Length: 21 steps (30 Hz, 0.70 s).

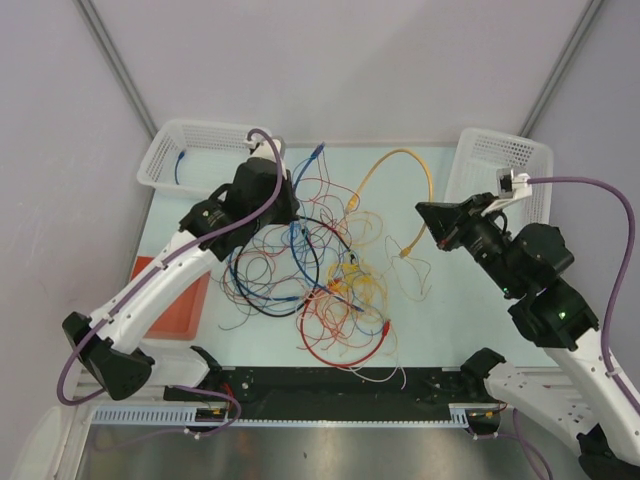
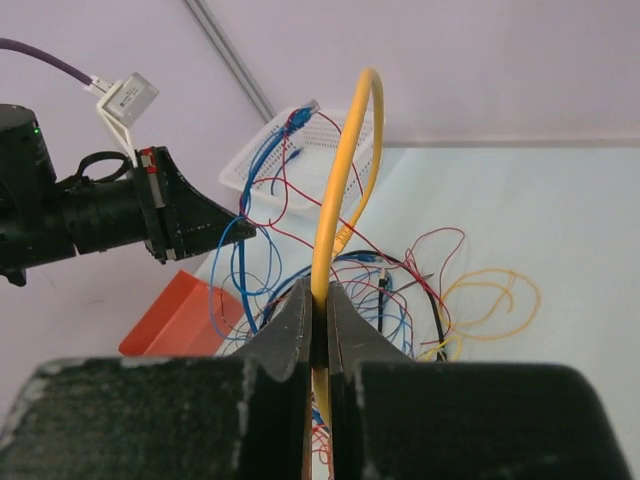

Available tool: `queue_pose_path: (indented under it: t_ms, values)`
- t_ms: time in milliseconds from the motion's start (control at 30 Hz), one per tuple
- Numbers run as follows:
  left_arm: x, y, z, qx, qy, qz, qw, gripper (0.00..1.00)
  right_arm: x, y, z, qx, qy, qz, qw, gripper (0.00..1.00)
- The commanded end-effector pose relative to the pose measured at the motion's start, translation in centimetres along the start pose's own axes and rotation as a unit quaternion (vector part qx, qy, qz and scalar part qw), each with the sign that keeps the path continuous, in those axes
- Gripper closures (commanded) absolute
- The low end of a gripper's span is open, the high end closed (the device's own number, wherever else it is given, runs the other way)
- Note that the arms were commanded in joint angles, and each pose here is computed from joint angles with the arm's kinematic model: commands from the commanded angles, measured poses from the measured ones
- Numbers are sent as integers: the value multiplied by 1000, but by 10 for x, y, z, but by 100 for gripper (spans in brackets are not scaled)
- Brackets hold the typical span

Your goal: Untangle the cables

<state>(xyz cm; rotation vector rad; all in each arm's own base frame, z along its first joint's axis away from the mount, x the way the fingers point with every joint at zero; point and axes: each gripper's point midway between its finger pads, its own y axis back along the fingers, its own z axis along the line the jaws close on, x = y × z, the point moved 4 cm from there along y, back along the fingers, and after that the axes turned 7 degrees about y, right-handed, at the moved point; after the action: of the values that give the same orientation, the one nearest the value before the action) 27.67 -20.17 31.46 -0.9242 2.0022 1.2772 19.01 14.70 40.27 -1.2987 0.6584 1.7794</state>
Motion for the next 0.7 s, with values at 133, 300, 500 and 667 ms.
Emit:
queue_pose_path:
  t_ms: [133,300,500,667]
  values:
    - [-35,34,-21,63,18,-46,997,100,49,-19,-14,28,20,105,994,98]
    - [-36,40,-29,89,18,-32,995,100,49,-25,-9,21,6,99,995,30]
    - [-25,38,-37,113,27,-15,993,100,27,-27,36,-88,-15,49,995,26]
    - [-15,33,-46,121,22,1,992,100,44,-45,73,-156,-35,71,985,29]
